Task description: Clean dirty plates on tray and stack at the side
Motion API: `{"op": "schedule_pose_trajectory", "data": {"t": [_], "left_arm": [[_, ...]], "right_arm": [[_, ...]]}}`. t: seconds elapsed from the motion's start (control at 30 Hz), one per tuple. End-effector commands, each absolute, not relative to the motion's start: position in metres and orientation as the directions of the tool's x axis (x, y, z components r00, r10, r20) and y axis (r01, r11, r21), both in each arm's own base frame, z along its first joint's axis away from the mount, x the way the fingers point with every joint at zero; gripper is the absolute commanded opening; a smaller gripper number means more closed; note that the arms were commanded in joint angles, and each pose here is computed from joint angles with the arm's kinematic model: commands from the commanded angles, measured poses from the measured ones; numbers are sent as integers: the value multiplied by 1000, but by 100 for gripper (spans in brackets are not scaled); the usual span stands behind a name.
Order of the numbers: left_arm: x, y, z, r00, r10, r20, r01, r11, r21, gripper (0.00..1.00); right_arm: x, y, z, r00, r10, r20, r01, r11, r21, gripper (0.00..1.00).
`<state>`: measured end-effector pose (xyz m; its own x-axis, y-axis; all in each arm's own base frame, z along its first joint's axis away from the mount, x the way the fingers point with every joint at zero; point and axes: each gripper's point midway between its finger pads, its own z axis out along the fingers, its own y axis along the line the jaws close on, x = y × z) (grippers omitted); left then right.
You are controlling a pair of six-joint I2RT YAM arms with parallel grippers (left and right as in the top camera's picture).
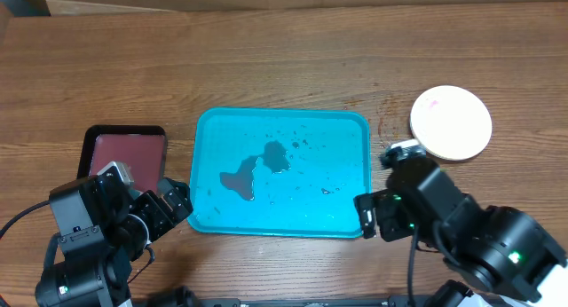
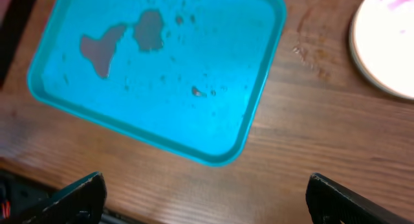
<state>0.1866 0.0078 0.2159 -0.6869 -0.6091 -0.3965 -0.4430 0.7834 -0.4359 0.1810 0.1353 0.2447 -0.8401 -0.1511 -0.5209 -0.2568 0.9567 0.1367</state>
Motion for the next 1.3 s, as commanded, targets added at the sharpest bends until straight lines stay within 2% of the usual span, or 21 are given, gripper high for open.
{"op": "schedule_pose_trajectory", "data": {"t": [0.0, 0.13, 0.2, 0.33, 0.43, 0.77, 1.07, 1.27], "left_arm": [[187, 7, 215, -690, -604, -397, -437, 786, -436, 100], [187, 7, 215, -690, -604, -397, -437, 786, -436, 100], [187, 7, 215, -690, -604, -397, -437, 786, -436, 100], [187, 7, 215, -690, -604, -397, -437, 786, -436, 100], [187, 7, 215, -690, -604, -397, -437, 786, -436, 100], [187, 7, 215, -690, -604, -397, -437, 786, -436, 100], [187, 7, 215, -690, -604, -397, -437, 786, -436, 100], [187, 7, 215, -690, -604, -398, -437, 786, -436, 100]], "right_arm": [[185, 113, 253, -810, -55, -584, -184, 969, 164, 100], [187, 90, 246, -770, 72, -634, -113, 962, 247, 100], [192, 85, 243, -719, 93, -689, -137, 952, 272, 100], [204, 77, 247, -543, 153, -826, -206, 929, 308, 100], [206, 66, 241, -442, 216, -870, -199, 923, 330, 100], [224, 64, 205, -221, 274, -936, -279, 902, 329, 100], [233, 61, 207, -25, 295, -955, -325, 901, 286, 100], [239, 51, 199, 11, 296, -955, -292, 915, 280, 100]]}}
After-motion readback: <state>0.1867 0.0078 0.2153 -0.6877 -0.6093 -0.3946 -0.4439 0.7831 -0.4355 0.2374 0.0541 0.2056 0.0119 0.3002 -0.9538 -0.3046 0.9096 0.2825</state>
